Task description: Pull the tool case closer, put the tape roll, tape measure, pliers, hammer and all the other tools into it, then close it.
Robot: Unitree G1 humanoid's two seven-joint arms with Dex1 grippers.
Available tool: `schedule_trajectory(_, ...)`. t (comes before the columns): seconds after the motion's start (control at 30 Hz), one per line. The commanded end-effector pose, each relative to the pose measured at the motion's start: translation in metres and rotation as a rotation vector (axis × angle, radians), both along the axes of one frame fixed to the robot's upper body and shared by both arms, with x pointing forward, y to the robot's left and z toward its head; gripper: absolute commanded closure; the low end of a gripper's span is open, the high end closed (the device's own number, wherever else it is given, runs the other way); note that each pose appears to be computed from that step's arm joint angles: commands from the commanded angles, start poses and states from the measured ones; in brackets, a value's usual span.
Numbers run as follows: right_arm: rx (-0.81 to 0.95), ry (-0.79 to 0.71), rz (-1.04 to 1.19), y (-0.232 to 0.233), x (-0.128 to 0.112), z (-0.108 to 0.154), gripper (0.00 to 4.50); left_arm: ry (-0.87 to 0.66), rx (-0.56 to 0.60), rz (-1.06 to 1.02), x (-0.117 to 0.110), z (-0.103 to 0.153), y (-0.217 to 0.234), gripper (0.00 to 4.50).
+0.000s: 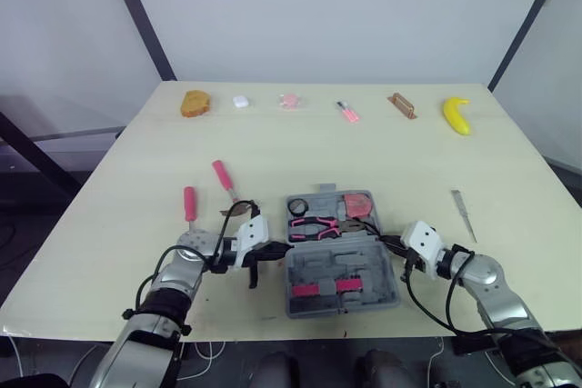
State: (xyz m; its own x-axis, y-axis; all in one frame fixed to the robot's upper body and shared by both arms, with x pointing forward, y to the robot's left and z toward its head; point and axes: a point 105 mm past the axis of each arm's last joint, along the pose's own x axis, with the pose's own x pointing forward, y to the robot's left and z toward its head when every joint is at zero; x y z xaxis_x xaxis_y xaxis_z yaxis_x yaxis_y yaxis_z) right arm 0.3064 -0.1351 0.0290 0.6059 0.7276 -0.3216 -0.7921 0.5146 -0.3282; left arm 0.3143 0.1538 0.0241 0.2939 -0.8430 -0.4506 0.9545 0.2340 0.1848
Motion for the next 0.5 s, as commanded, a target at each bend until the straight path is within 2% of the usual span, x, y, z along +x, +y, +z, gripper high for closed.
schedule_trajectory(0.03, 0.031, -0.017, 0.083, 0.0187, -0.0061, 0.0090, 4.48, -0.006, 0.003, -0.011, 0.0017, -0.0011, -0.0063, 4.50)
schedule_trajectory(0.5, 0.033, 0.012, 0.094, 0.0209, -0.0097, 0.0073, 4.48, -0.022, 0.005, -0.004, 0.0084, 0.0023, -0.0051, 4.50)
